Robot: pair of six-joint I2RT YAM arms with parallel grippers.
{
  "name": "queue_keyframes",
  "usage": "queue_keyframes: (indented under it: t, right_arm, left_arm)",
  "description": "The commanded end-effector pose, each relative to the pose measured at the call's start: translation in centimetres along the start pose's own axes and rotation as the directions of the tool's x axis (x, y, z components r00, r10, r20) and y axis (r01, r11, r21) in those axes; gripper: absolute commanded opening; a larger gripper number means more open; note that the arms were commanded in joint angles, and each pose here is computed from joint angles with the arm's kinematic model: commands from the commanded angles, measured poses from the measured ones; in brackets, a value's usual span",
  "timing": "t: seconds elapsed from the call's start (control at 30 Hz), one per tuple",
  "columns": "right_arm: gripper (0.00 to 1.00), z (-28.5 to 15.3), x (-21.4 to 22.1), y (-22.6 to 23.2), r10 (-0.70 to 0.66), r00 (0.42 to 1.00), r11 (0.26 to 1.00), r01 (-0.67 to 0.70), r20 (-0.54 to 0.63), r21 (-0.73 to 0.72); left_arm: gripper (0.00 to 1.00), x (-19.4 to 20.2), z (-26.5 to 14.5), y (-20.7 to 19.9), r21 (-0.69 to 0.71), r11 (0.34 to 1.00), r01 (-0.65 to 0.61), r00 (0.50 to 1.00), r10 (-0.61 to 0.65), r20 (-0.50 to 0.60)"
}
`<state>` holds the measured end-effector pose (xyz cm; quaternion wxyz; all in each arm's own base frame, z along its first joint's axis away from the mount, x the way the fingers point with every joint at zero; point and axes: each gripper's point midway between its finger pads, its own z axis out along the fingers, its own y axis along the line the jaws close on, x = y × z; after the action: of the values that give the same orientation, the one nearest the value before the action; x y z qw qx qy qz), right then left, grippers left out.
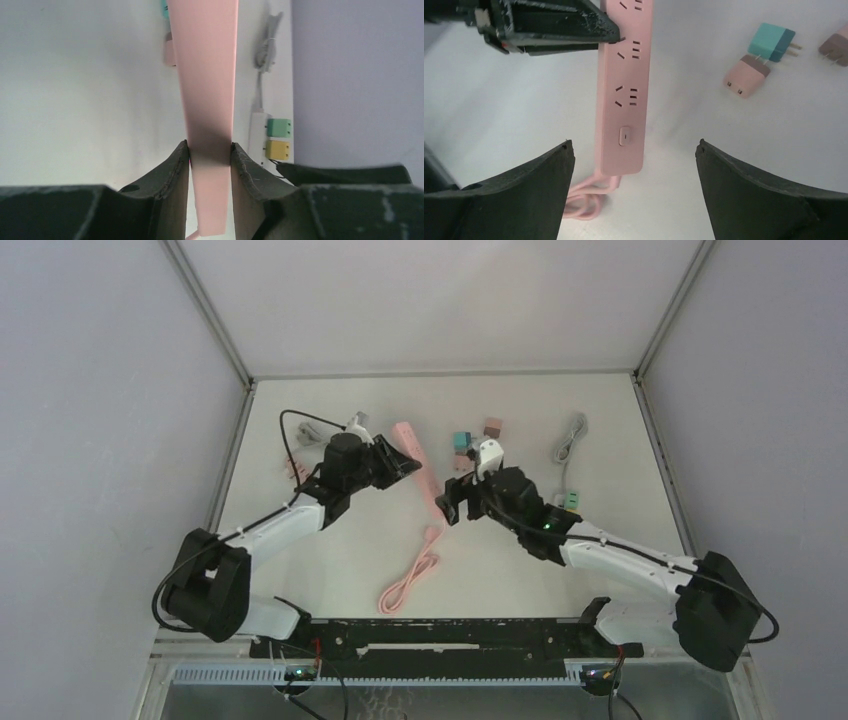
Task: Insert the plug
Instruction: Pick up the socket from the center of the board.
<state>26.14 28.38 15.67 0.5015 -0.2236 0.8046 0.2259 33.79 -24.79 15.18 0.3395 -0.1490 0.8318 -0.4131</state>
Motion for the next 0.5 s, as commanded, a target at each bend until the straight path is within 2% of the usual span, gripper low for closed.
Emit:
queue_keyframes:
  t: [0.0, 0.2, 0.47]
  right_arm:
    - [0.97, -2.0, -2.4, 2.5, 0.215, 0.977, 0.949, -0.209, 0.001, -0.238]
    - [1.00, -2.8, -4.9, 2.3, 0.323, 0.946, 0.893, -0.298, 0.019, -0.337]
    - [1.00, -1.6, -4.7, 1.8, 0.290, 0.957, 0.915, -0.276, 0.004, -0.293]
  left_arm:
    - [0.00, -2.5, -3.2, -9.6, 0.272, 0.944, -0.186, 0.980, 0.157, 0.126]
    - [0.00, -2.1, -5.6, -13.1, 0.339, 0.892, -0.300, 0.951, 0.249, 0.186]
    - [0.00, -1.3, -7.4, -15.0, 0.393, 0.863, -0.317, 0.945, 0.255, 0.203]
